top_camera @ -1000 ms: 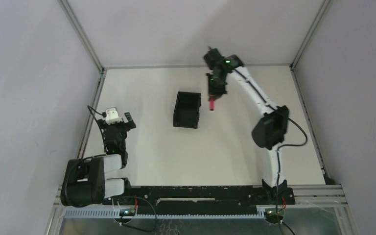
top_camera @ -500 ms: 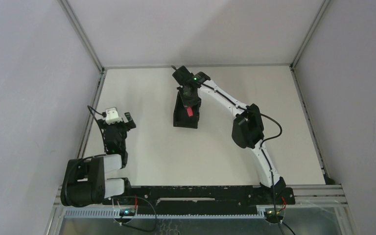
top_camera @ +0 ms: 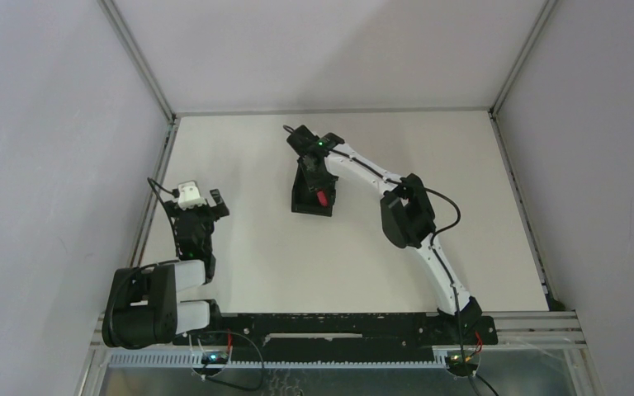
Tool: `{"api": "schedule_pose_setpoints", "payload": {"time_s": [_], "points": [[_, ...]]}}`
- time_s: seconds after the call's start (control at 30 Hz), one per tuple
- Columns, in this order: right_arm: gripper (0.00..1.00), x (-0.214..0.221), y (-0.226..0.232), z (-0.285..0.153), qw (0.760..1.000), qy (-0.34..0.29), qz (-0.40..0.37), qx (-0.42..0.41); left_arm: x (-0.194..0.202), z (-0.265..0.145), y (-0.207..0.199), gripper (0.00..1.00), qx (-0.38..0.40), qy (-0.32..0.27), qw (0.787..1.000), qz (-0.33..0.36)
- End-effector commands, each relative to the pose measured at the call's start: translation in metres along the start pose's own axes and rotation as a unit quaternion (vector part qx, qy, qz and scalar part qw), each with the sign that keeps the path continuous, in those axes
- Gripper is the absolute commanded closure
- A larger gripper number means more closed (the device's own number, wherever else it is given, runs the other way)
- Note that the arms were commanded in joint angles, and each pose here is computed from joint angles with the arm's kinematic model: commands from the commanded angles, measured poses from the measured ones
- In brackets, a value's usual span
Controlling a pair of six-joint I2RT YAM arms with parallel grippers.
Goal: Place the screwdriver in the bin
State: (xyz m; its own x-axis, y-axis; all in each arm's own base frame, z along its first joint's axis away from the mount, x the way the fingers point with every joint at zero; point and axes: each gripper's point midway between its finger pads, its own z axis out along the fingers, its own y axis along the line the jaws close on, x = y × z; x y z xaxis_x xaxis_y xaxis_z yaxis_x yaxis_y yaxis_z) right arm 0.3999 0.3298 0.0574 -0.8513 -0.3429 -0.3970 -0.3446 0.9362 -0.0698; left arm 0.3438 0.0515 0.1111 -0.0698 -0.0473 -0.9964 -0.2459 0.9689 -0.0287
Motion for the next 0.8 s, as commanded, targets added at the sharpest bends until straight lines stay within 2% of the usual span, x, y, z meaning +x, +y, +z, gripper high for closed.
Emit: {"api": "schedule_pose_setpoints", "payload": {"time_s": [0.0, 0.27, 0.33, 0.37, 0.4, 0.43, 0.47, 0.63, 0.77], "points": [[0.61, -0.033, 0.003, -0.043, 0.997, -0.07, 0.023, -0.017, -0.026, 0.008, -0.002, 0.0, 0.0, -0.037, 0.999, 0.001], [0.58, -0.06, -0.004, -0.11, 0.988, -0.141, 0.047, -0.039, -0.025, 0.008, -0.002, 0.0, 0.0, -0.036, 0.999, 0.001], [0.53, -0.061, -0.007, -0.128, 0.986, -0.156, 0.05, -0.046, -0.026, 0.008, -0.002, 0.0, 0.0, -0.037, 0.999, 0.001], [0.48, -0.062, -0.009, -0.138, 0.984, -0.165, 0.051, -0.049, -0.026, 0.008, -0.002, 0.0, 0.0, -0.037, 0.999, 0.001], [0.35, -0.061, -0.011, -0.147, 0.982, -0.173, 0.052, -0.053, -0.026, 0.008, -0.002, 0.0, 0.0, -0.037, 0.999, 0.001], [0.1, -0.059, -0.013, -0.156, 0.98, -0.182, 0.052, -0.057, -0.026, 0.008, -0.002, 0.0, 0.0, -0.037, 0.999, 0.001], [0.02, -0.058, -0.014, -0.165, 0.978, -0.194, 0.049, -0.062, -0.026, 0.008, -0.002, 0.0, 0.0, -0.037, 0.999, 0.001], [0.0, -0.045, -0.029, -0.218, 0.955, -0.278, 0.048, -0.092, -0.026, 0.008, -0.002, 0.0, 0.0, -0.037, 0.999, 0.001], [0.0, -0.008, -0.043, -0.225, 0.942, -0.311, 0.058, -0.108, -0.026, 0.008, -0.003, 0.0, 0.0, -0.037, 0.999, 0.001]]}}
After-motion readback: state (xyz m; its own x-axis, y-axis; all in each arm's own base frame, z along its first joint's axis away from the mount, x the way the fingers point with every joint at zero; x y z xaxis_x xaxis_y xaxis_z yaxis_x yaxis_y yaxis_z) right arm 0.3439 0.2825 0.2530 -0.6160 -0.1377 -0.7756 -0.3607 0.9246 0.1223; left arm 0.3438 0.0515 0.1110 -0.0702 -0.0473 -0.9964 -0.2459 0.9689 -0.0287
